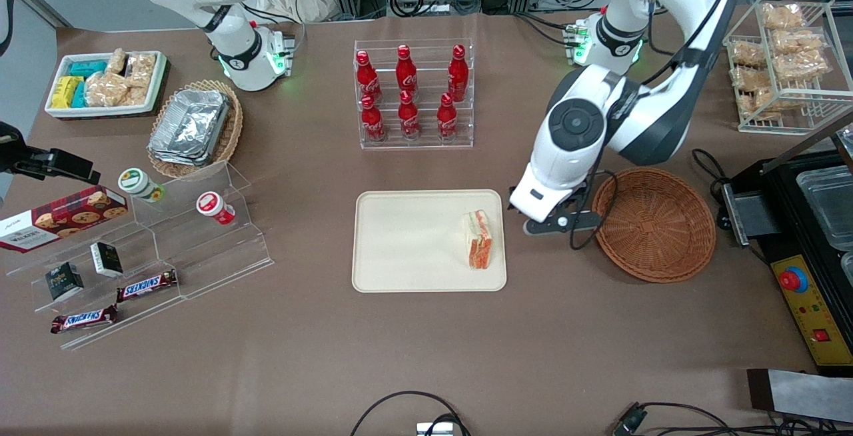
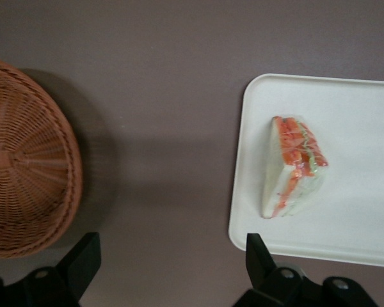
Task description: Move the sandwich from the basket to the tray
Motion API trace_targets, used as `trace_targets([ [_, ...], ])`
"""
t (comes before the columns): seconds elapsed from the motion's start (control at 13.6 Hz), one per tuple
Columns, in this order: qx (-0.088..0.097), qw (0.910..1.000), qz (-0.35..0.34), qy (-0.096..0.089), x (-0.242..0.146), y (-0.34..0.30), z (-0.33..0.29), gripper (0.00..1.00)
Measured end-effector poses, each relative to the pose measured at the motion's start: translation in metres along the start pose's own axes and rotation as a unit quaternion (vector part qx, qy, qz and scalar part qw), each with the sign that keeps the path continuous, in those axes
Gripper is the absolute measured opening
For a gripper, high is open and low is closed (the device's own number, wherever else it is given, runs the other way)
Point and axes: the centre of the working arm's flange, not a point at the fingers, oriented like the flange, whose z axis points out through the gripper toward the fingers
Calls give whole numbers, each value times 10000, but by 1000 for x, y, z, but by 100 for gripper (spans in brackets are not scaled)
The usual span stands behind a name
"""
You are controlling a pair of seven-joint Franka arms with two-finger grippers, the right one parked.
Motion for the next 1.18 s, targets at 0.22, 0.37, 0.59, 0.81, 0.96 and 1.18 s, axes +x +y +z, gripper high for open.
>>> trace_targets([
  [0.22,-226,9996,-146,117,11,-43,-31,100],
  [0.37,-295,9987,-367,180,22,-75,-50,100],
  [0.59,-303,9974,-649,104,34,-109,-77,100],
  [0.81,-414,9975,-573,-58,41,-147,-88,100],
  [0.96,-406,9981,-440,-123,46,-177,-89,100],
  [1.18,-411,9989,-176,-157,54,-222,-88,100],
])
